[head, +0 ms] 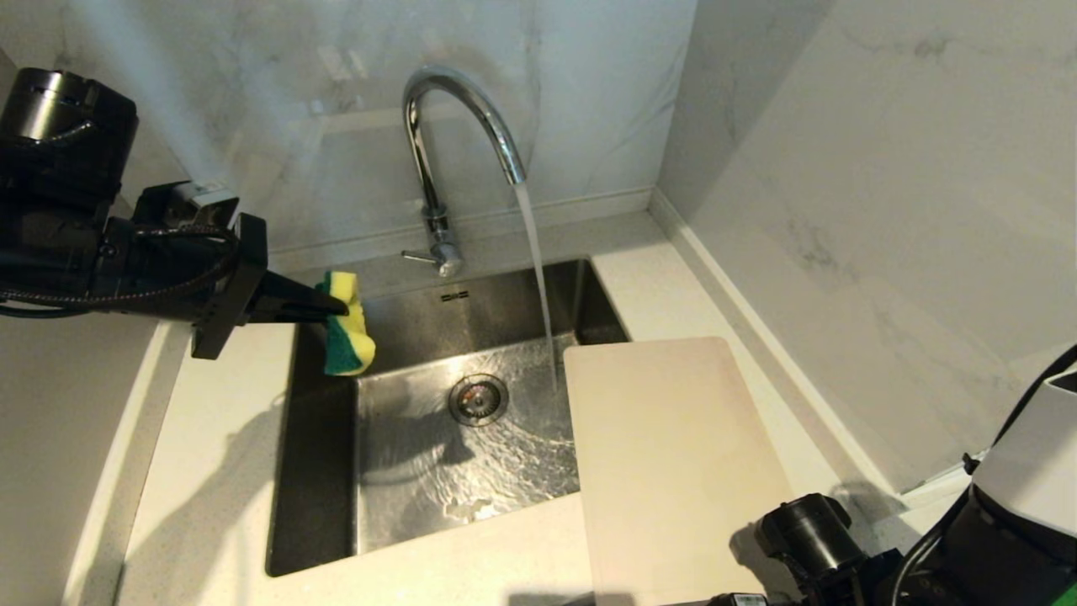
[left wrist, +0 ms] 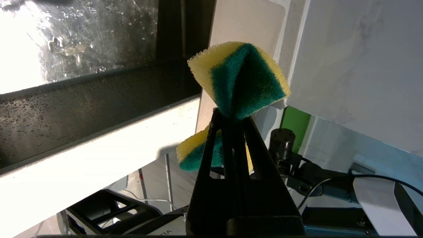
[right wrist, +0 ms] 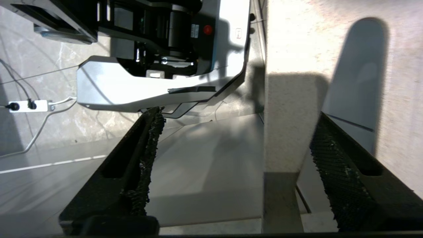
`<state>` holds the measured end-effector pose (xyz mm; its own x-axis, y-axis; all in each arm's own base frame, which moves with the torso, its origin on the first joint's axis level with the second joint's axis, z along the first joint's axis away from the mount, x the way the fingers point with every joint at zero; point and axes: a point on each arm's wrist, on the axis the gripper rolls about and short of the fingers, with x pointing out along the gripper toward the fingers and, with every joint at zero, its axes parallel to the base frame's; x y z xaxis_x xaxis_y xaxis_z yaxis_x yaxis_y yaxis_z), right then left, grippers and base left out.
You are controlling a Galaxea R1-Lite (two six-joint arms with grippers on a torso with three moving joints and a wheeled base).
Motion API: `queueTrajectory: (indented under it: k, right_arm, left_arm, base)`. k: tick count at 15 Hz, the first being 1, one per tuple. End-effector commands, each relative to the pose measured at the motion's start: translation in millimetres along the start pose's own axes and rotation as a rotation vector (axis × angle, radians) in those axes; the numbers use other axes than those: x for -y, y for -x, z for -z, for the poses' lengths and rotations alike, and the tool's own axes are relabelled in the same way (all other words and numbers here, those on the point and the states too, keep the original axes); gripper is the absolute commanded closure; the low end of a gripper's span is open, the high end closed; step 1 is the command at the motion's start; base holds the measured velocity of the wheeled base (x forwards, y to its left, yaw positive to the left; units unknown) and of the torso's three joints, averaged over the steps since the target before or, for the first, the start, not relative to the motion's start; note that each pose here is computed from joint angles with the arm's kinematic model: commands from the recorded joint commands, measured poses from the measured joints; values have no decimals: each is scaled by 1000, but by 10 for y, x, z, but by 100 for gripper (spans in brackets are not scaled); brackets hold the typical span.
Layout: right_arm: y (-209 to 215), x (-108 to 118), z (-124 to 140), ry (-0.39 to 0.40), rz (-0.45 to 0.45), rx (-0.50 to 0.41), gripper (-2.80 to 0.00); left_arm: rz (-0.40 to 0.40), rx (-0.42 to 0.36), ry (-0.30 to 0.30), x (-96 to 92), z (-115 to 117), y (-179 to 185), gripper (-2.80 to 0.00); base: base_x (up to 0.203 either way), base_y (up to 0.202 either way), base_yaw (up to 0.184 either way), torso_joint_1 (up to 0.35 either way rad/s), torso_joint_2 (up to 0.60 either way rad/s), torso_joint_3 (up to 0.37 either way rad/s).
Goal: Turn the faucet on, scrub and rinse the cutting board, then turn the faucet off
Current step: Put down the cutting board
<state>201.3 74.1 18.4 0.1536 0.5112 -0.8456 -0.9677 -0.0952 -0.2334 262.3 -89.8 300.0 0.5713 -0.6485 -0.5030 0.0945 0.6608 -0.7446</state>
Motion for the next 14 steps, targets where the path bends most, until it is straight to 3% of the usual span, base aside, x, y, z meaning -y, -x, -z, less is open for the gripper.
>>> queueTrajectory:
  k: [1, 11, 14]
  right_arm:
    - [94, -11, -47, 28, 38, 13, -280]
    - [436, 24, -153, 79, 201, 39, -280]
    - [560, 36, -205, 104, 244, 112, -280]
  left_arm:
    - [13, 9, -3, 35, 26, 77, 0]
    - [42, 43, -7, 133, 110, 328, 0]
    - [38, 45, -4, 141, 131, 369, 0]
  base:
    - [0, 0, 0, 0, 0, 0]
    - [0, 0, 0, 0, 0, 0]
    - [0, 0, 0, 0, 0, 0]
